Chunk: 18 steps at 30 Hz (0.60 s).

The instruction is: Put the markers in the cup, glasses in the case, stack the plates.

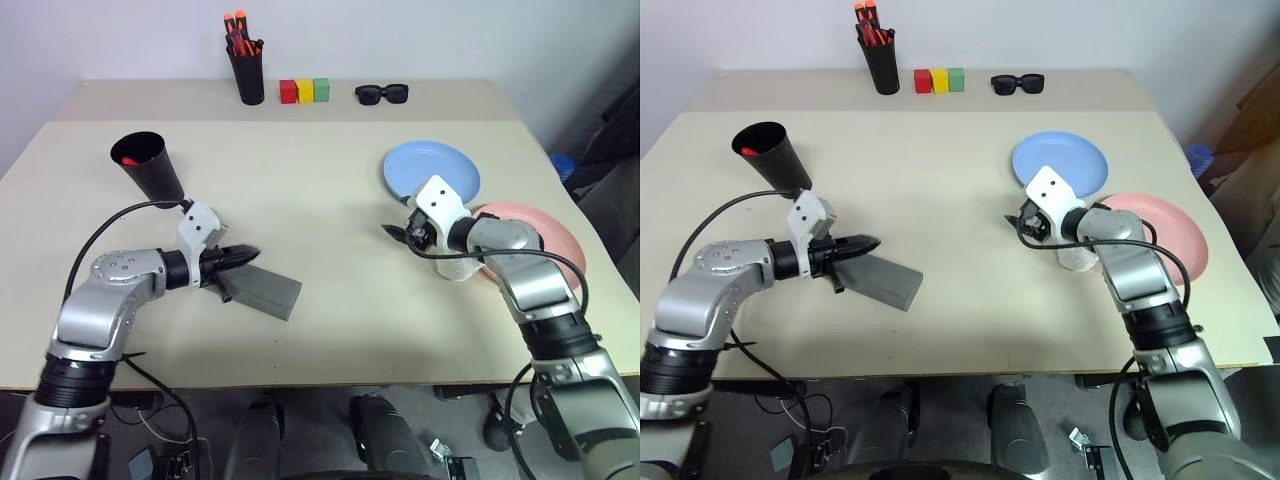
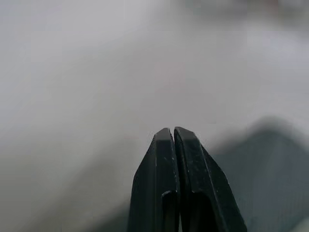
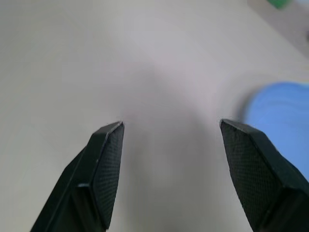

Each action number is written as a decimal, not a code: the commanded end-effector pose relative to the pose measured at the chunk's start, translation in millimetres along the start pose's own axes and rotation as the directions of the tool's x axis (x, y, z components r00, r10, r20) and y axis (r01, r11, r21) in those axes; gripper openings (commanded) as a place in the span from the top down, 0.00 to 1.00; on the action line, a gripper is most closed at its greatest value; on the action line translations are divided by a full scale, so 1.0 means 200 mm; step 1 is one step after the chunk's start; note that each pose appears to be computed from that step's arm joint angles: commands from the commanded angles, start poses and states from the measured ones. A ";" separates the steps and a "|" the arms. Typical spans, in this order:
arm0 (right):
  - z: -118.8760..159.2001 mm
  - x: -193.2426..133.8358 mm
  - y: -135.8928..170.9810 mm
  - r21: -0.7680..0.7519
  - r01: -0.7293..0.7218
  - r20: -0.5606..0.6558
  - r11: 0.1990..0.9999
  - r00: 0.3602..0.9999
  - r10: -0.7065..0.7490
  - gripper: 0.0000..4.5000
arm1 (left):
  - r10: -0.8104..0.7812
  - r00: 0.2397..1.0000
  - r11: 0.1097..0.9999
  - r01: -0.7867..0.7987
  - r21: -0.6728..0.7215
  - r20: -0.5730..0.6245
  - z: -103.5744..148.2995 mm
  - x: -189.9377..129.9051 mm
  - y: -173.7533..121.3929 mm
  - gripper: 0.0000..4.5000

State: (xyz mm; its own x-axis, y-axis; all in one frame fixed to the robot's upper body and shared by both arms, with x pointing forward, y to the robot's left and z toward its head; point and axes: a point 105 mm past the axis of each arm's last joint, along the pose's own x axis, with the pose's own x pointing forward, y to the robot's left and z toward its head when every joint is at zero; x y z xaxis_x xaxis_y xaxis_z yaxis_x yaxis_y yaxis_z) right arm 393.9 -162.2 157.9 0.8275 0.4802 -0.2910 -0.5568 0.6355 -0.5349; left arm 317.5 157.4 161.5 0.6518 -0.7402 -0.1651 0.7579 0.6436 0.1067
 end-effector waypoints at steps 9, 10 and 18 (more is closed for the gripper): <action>-0.13 0.14 -0.17 -0.160 0.153 -0.087 0.975 0.982 -0.168 0.29 | -0.165 0.963 0.986 0.159 0.043 0.211 0.14 -0.06 -0.30 0.99; -0.14 0.15 -0.17 -0.160 0.151 -0.093 0.975 0.982 -0.167 0.34 | -0.176 0.960 0.984 0.171 0.043 0.216 0.13 -0.06 -0.33 1.00; -0.14 0.14 -0.16 -0.197 0.162 -0.066 0.967 0.982 -0.178 0.99 | -0.193 0.953 0.981 0.195 0.015 0.235 0.07 -0.01 -0.41 1.00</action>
State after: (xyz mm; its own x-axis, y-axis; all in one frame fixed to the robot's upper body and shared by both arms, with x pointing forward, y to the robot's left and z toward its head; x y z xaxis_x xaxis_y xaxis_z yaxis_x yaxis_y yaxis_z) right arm 436.2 -191.3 126.0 0.9035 0.2947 -0.3113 -0.4280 0.5797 -0.6934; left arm 257.7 109.5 161.0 0.4934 -0.8694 0.0256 0.8676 0.4940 0.0577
